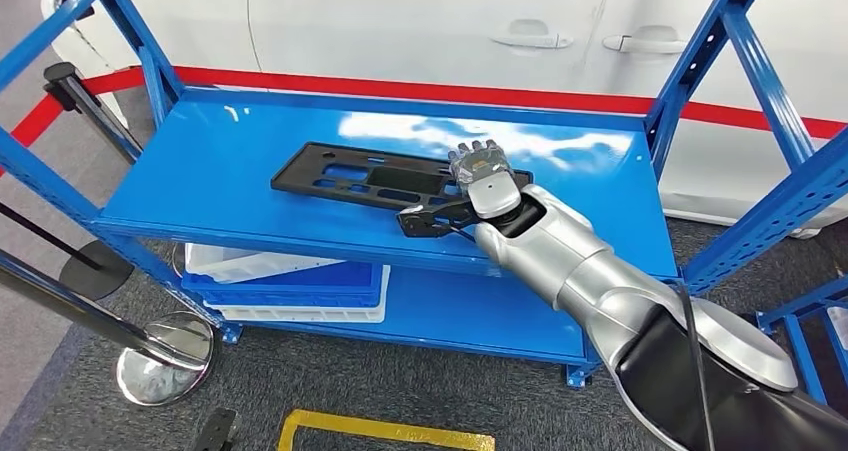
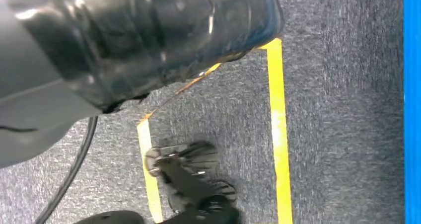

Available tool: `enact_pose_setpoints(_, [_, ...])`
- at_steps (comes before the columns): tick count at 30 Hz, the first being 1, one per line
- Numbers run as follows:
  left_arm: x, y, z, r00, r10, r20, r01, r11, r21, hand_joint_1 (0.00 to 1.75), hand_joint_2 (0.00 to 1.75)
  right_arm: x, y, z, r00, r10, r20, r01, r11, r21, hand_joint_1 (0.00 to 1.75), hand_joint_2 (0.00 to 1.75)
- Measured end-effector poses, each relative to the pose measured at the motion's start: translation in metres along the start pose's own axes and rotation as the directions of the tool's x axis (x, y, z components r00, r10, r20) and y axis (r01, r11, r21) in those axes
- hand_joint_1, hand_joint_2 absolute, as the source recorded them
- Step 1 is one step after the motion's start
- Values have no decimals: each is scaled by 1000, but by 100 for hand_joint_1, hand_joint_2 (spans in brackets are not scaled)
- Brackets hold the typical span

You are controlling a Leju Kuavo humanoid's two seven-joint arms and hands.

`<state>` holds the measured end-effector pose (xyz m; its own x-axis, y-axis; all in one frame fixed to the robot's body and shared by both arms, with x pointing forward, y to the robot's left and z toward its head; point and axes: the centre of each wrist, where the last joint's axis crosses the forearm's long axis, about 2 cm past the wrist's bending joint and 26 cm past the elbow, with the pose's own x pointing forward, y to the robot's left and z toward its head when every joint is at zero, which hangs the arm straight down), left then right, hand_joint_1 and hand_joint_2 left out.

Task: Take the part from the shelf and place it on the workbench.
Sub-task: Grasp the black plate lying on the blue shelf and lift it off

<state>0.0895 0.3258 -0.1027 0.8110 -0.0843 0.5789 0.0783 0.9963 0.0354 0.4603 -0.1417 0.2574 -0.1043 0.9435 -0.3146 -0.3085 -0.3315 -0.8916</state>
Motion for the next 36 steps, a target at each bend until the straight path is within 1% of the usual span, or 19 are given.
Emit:
enact_pose_setpoints(4, [-2, 0, 1, 1000, -2, -7, 2, 1000, 2, 0, 0, 2, 3, 0, 1000, 12, 12, -12, 999, 49, 0, 175])
enact_pose_setpoints(8, [0, 1, 0, 1000, 6, -22, -6, 1000, 31, 0, 0, 6, 7, 1, 998, 51, 39, -58, 980, 188, 0, 175])
enact_pose_setpoints(10, [-1, 1, 0, 999, 11, -37, -9, 999, 44, 0, 0, 7, 8, 2, 997, 65, 45, -73, 970, 232, 0, 175])
enact_pose_setpoints(13, [-2, 1, 1, 999, 12, -45, -10, 999, 49, 0, 0, 8, 10, 2, 997, 62, 39, -69, 966, 248, 0, 175])
enact_pose_setpoints(17, [-3, 1, 1, 999, 12, -53, -9, 999, 52, 0, 0, 11, 19, 2, 997, 55, 48, -66, 956, 287, 0, 175])
enact_pose_setpoints(21, [-2, 1, 1, 998, 11, -63, -8, 998, 58, 0, 0, 10, 20, 3, 996, 54, 65, -73, 938, 338, 0, 175])
enact_pose_setpoints(22, [-1, 1, 0, 998, 11, -65, -7, 998, 60, 0, 0, 10, 19, 3, 996, 52, 67, -73, 935, 346, 38, 175])
enact_pose_setpoints(25, [-1, 1, 0, 998, 9, -69, -5, 998, 61, 0, 0, 10, 16, 3, 997, 41, 66, -61, 938, 342, 169, 175])
enact_pose_setpoints(26, [-1, 1, 0, 998, 8, -69, -4, 998, 61, 0, 0, 10, 16, 3, 997, 36, 65, -56, 940, 338, 175, 175])
enact_pose_setpoints(32, [-2, 0, 1, 999, 10, -49, -8, 999, 43, 0, 0, 12, 21, 3, 997, -17, 73, -7, 950, 313, 175, 175])
enact_pose_setpoints(36, [0, 1, 0, 1000, 22, -6, -22, 1000, 18, 0, 175, 10, 16, 2, 996, -40, 81, 15, 957, 290, 175, 175])
